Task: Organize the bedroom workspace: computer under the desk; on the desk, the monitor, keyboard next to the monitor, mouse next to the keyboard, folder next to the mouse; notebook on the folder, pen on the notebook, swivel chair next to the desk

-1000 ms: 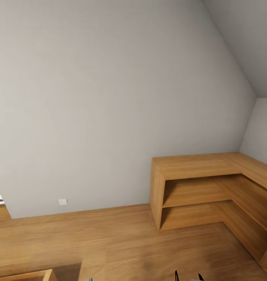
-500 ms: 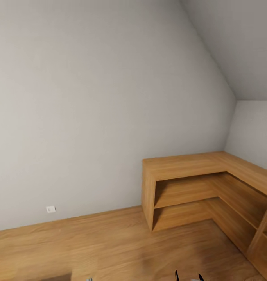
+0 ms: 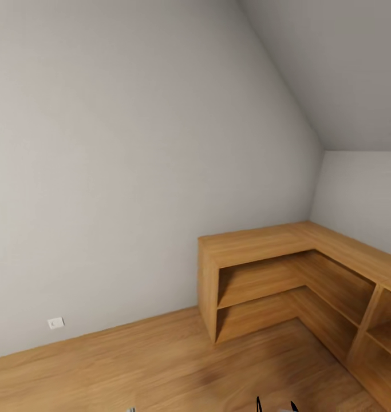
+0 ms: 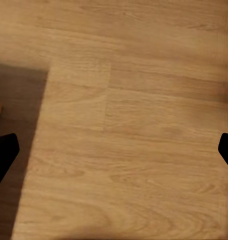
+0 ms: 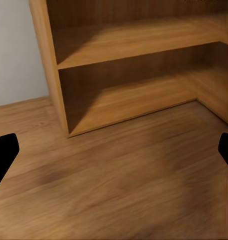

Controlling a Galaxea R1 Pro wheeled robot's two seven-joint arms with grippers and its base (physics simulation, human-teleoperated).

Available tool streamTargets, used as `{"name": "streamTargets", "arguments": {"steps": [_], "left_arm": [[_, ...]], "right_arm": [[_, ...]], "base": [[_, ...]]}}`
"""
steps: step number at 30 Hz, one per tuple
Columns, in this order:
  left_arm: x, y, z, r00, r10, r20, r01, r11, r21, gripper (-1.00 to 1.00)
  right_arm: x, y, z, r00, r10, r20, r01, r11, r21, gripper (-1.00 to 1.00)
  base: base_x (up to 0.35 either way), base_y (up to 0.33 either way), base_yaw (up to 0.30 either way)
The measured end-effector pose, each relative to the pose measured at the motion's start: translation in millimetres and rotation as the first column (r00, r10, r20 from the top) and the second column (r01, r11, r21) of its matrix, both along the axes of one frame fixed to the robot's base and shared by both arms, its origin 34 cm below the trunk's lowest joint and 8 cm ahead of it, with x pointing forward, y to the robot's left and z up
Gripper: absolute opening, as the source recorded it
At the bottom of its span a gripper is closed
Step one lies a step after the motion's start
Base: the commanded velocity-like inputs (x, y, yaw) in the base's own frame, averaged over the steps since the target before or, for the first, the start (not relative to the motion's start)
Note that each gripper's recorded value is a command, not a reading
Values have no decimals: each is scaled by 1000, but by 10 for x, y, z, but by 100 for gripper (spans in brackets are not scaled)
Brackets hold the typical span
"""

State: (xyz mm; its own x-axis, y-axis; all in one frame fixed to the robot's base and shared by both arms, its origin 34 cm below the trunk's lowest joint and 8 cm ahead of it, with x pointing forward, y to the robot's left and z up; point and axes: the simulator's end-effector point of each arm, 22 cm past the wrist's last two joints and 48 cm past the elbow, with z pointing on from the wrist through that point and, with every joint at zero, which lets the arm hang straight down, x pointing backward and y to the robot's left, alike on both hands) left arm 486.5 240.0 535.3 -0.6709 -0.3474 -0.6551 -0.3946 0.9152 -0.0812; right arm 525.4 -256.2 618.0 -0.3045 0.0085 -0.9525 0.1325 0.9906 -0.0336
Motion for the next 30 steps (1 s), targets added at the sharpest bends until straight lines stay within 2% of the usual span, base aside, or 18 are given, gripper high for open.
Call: {"name": "streamTargets", "arguments": {"steps": [19,30], "left_arm": [[66,-3,84,1000,0,24,0,1000,0,100],[102,-8,137,999,-1,39,1,1000,-1,100]], "right_arm": [[46,0,93,1000,0,24,0,1000,0,100],[67,2,149,999,0,38,0,1000,0,100]], "base": [[4,1,-209],[252,0,-211]]}}
